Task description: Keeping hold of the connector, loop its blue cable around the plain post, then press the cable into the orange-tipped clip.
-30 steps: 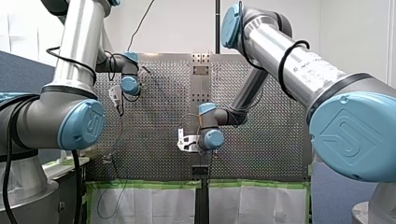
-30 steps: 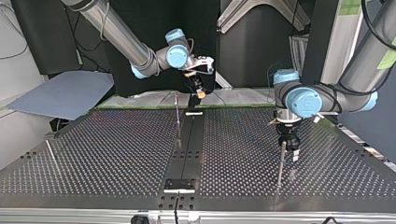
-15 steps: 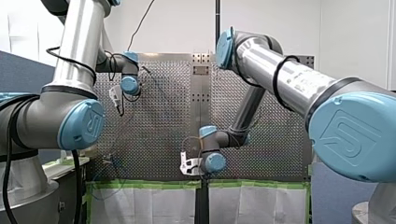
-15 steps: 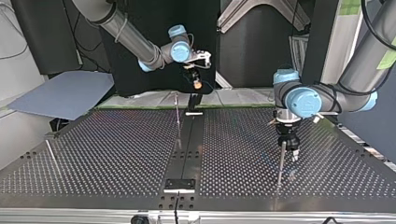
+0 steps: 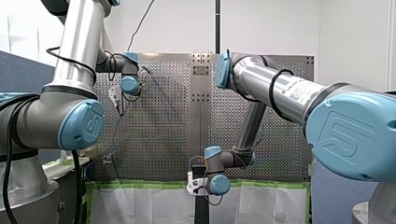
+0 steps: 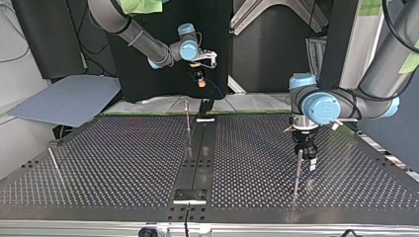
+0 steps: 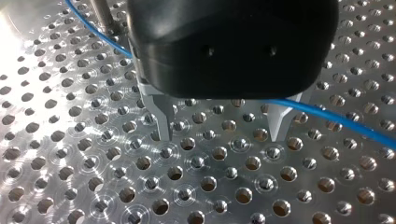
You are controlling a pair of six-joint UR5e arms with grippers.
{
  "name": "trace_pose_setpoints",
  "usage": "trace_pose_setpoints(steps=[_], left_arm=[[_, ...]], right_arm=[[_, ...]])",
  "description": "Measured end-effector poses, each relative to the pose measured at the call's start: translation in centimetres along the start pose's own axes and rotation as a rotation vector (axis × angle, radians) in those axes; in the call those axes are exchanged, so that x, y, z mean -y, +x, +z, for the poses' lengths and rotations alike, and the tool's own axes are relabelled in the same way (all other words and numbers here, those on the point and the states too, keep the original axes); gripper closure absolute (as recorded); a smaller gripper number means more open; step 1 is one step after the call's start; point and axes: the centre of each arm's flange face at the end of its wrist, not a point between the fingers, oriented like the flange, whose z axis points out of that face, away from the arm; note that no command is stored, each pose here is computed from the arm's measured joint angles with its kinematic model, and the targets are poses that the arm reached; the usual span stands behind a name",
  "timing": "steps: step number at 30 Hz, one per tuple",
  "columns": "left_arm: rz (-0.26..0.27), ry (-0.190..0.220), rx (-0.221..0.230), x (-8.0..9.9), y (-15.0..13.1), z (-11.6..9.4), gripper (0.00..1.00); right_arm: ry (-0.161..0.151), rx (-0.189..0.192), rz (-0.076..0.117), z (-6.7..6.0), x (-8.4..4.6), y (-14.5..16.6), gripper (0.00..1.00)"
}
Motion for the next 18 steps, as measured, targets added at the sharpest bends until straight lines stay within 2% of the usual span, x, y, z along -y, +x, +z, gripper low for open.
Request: trace_pose_setpoints(steps=[9,18], left_arm=[[0.001,0.0,0.0,0.0,0.0,0.0,0.0],[0.0,-0.002,0.001,-0.1,0.0,0.0,0.0]], right_arm=[[-0.051,0.037,0.003,0.2,-1.9,-5.6,1.0],[-0.086,0.106,0.0,-0.4,-3.4,-11.0,1.0]])
